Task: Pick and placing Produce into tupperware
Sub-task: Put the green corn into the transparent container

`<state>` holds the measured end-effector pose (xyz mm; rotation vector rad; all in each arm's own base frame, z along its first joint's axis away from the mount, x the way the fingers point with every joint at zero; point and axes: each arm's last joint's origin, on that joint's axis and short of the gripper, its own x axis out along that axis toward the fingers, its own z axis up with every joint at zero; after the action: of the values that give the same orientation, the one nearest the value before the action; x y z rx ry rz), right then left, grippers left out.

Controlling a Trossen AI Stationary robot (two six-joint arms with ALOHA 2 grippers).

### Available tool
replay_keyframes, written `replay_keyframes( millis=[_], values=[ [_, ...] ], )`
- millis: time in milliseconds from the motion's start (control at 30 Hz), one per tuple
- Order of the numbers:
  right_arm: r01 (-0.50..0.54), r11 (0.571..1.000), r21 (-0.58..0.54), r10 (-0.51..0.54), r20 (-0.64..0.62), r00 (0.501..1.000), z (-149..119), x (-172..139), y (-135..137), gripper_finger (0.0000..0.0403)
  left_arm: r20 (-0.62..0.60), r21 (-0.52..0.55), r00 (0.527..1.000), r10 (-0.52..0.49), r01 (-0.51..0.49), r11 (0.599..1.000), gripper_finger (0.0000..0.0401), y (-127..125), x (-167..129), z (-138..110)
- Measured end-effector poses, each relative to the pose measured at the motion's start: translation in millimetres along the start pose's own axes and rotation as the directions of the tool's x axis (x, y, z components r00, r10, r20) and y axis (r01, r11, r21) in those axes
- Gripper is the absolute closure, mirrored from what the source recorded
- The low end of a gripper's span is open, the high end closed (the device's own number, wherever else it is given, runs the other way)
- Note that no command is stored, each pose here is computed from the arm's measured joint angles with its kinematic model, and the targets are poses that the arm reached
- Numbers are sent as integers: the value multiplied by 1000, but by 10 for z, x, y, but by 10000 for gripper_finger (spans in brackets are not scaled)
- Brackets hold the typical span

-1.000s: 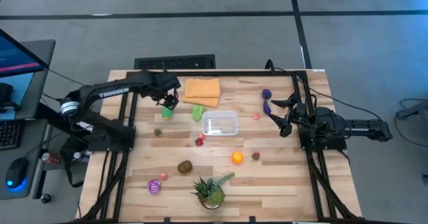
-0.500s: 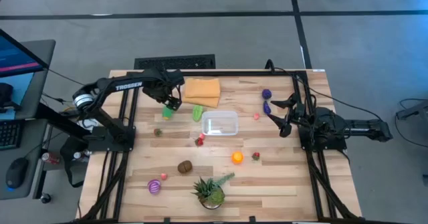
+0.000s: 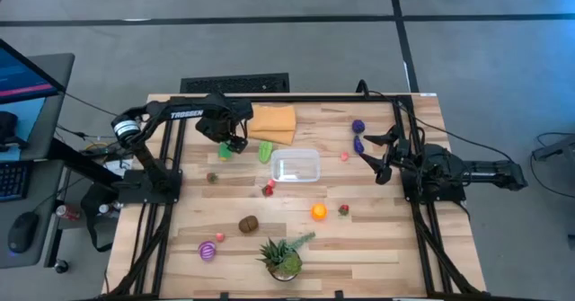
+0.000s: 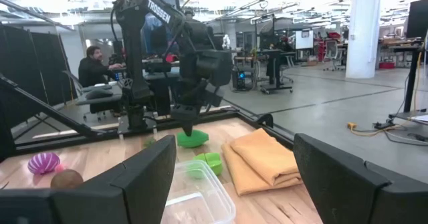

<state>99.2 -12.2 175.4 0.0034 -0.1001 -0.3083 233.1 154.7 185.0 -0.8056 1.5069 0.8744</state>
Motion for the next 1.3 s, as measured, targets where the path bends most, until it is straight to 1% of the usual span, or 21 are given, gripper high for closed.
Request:
replay_keyframes(
  millis=[167,233,333,467,633,833,1000,1300],
  values=[
    [0,1000,0,0,0,1000,-1,0,0,106,14,-4,1000,-14,14,1000,108,-32,10,-1],
    [0,1000,7,0,0,1000,-1,0,0,106,28,-2,999,-42,42,999,108,-56,65,-4],
    [0,1000,8,0,0,1000,0,0,0,106,-1,0,998,-68,68,998,108,-47,186,-56],
    [0,1000,8,0,0,1000,0,0,0,106,-26,0,998,-59,59,998,108,-6,345,-130],
    [0,1000,12,0,7,1000,7,0,0,106,-53,9,998,-46,47,999,108,31,452,-196],
    [-1,999,36,0,8,1000,8,0,0,106,-31,94,999,-41,44,995,108,33,479,-193],
    [-1,999,36,0,8,1000,8,0,0,106,-14,135,999,-40,42,990,108,29,481,-180],
    [-1,999,36,0,8,1000,7,0,0,106,13,173,999,-33,30,984,108,24,483,-161]
  ],
)
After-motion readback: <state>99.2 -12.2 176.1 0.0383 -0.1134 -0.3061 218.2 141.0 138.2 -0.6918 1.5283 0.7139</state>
